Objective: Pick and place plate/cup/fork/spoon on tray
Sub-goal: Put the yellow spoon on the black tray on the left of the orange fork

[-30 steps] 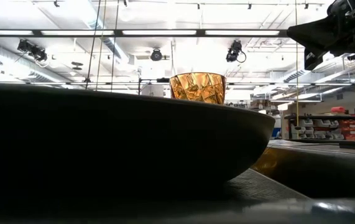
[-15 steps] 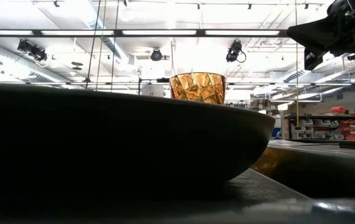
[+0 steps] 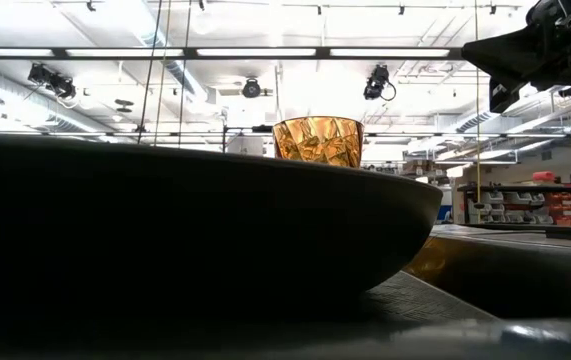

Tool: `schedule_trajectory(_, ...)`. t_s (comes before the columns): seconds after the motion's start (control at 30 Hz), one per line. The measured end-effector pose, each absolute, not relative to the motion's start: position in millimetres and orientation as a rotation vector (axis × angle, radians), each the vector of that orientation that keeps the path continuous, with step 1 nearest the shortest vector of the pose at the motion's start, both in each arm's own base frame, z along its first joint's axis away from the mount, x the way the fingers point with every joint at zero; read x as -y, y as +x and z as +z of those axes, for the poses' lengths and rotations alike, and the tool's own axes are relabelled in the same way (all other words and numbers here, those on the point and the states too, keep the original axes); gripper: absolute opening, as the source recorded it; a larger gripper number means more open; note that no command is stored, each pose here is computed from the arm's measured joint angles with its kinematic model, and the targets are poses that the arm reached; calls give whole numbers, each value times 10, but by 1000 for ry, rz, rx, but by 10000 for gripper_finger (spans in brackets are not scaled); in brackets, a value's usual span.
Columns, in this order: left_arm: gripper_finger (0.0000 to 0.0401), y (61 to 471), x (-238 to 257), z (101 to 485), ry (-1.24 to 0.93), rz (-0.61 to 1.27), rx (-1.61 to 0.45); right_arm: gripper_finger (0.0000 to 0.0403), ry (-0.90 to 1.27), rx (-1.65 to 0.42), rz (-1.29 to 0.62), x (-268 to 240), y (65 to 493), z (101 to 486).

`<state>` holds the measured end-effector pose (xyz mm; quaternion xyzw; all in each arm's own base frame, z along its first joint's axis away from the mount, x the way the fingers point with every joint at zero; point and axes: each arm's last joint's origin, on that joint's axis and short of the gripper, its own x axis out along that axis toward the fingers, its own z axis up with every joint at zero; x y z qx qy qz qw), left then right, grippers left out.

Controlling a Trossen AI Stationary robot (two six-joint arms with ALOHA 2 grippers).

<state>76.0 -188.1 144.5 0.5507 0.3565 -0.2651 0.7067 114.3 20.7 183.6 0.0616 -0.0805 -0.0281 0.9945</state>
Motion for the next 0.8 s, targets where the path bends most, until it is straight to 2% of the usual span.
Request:
schedule_trajectory(0.27,8,753,1876,1440,1172,-584,-823,23,123,161,-57,-206,1143,1836)
schedule_trajectory(0.37,20,746,1875,1432,1142,-606,-854,23,124,161,-57,-206,1143,1836)
schedule_trajectory(0.67,138,736,1872,1425,1115,-629,-889,23,123,161,-57,-206,1143,1836)
schedule_trajectory(0.8,169,736,1871,1424,1114,-629,-890,23,124,161,-57,-206,1143,1837)
